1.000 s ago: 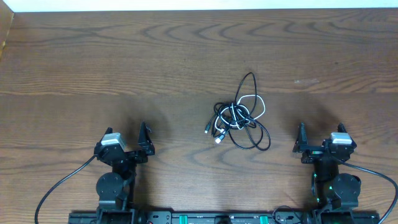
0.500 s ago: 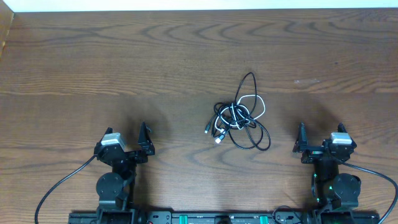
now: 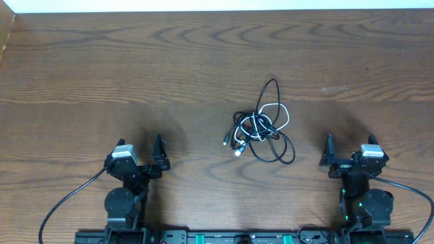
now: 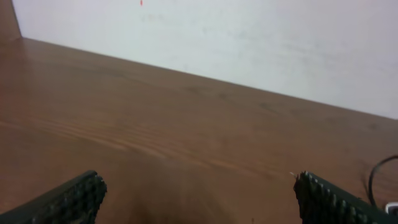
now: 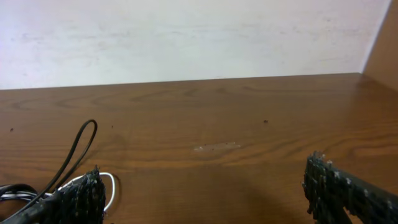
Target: Untangle cables
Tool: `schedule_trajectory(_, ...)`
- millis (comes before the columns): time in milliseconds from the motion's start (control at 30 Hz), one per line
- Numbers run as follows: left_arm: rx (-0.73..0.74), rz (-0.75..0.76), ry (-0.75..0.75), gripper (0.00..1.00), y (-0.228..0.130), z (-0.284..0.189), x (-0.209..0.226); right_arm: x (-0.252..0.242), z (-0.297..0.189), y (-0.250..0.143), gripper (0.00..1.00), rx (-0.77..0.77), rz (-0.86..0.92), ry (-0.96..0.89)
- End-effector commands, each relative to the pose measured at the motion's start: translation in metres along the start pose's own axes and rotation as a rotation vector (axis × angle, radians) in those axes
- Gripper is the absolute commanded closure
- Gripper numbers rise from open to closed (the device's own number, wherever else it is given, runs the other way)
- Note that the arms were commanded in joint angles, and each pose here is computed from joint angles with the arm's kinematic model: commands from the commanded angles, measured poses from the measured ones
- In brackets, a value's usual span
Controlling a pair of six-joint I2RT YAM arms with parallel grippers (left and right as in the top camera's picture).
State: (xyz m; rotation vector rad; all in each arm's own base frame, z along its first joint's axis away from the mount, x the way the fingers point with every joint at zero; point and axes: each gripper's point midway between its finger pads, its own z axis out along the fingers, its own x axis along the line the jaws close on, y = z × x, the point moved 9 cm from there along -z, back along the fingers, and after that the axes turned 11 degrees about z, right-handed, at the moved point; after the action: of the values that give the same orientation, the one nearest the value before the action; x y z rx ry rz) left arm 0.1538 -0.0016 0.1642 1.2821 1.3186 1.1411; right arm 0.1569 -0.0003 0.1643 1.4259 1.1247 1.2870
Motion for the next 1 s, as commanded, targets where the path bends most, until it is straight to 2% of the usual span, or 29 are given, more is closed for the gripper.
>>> schedule_trajectory(0, 0.039, 0.014, -0.001, 0.02, 0.006, -0.003, 0.000, -0.001, 0.000, 0.000, 0.01, -0.003, -0.011, -0.002)
schedule_trajectory(333, 0.122, 0.017, 0.000, 0.02, 0.027, -0.002, 0.000, -0.001, 0.000, 0.000, 0.01, -0.003, -0.011, -0.002)
schedule_trajectory(600, 0.265, 0.023, 0.002, 0.02, 0.044, 0.004, -0.001, -0.001, 0.000, 0.000, 0.01, -0.003, -0.011, -0.002)
schedule_trajectory(967, 0.384, 0.027, 0.004, 0.02, 0.065, 0.011, -0.002, -0.001, 0.000, 0.000, 0.01, -0.003, -0.011, -0.002)
